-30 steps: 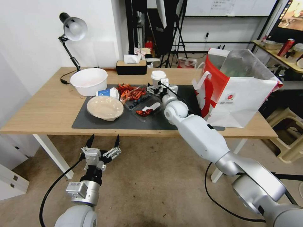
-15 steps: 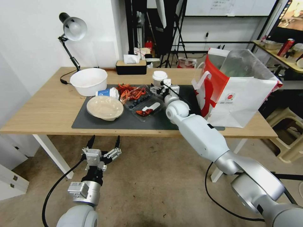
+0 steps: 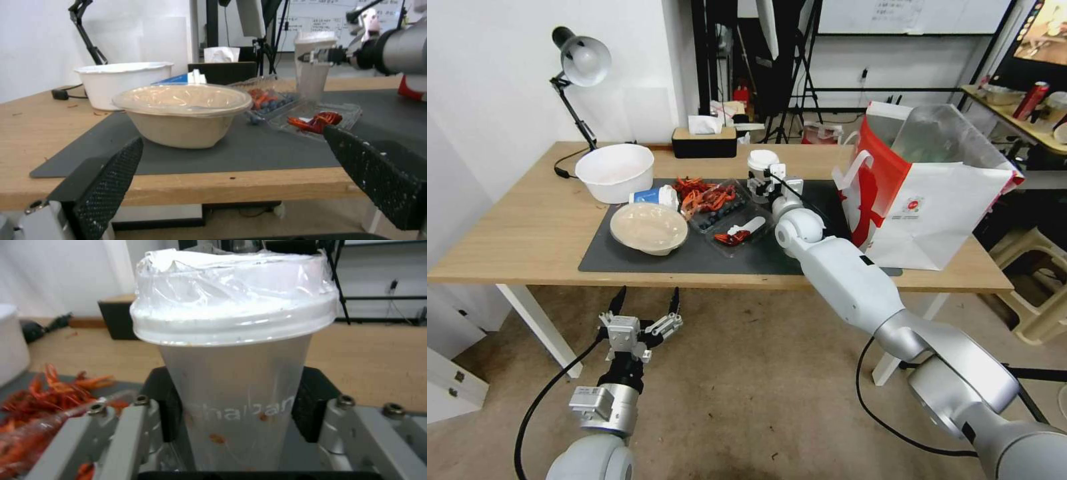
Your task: Pick up the trash from the table and place it into the takeout bag.
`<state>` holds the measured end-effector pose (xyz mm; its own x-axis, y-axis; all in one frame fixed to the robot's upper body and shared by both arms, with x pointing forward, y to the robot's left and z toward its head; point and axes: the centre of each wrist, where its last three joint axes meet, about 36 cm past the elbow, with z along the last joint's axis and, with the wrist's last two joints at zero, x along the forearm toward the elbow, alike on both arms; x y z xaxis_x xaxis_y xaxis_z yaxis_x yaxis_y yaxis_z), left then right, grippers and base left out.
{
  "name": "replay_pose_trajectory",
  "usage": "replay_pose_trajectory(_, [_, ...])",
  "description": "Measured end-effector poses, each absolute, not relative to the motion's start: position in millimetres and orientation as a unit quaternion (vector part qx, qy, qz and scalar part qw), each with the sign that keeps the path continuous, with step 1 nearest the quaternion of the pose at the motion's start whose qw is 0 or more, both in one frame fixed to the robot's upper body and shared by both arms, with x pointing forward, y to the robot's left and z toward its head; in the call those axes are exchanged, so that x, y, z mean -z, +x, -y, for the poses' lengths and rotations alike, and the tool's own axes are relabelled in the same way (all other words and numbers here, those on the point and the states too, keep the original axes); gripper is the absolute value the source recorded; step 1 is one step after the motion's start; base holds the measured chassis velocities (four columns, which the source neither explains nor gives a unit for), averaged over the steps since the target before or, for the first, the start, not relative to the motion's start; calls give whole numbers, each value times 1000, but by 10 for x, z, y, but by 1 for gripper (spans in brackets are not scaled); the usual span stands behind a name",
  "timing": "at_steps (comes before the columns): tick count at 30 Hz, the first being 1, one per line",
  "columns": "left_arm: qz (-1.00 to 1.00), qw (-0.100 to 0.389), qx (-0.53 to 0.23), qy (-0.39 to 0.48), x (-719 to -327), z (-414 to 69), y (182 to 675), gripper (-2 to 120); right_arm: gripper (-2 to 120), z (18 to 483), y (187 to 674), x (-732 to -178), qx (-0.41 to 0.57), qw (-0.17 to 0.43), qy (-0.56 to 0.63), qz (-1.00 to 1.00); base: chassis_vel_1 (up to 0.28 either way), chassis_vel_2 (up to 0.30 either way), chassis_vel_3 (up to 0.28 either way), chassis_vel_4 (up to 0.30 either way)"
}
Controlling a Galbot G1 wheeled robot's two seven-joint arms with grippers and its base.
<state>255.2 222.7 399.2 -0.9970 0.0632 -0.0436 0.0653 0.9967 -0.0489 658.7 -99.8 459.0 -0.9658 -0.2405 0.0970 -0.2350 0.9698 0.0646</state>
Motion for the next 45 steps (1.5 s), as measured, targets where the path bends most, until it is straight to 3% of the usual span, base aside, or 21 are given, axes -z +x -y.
replay_pose_trajectory(13, [-999, 22, 25, 33, -3981, -2220, 2566, 99, 19, 1284, 6242, -5392, 35, -25, 117, 992, 0, 0, 0, 0])
replay_pose_trajectory(21, [-999, 21, 20, 35, -3983, -2220, 2559, 100, 0, 1748, 5967, -6305, 43, -66, 62, 995, 0, 0, 0, 0])
replay_pose_trajectory(30, [-999, 24, 17, 38, -4007, -2190, 2542, 100, 0, 2251, 5657, -6942, 89, -47, -4, 995, 0, 0, 0, 0])
replay_pose_trajectory(38, [-999, 25, 15, 43, -4026, -2171, 2527, 100, 0, 2630, 5464, -6906, 111, -16, -58, 992, 0, 0, 0, 0])
replay_pose_trajectory(45, [-998, 24, 14, 49, -4034, -2120, 2505, 100, 0, 2971, 5132, -6801, 209, -16, -80, 975, 0, 0, 0, 0])
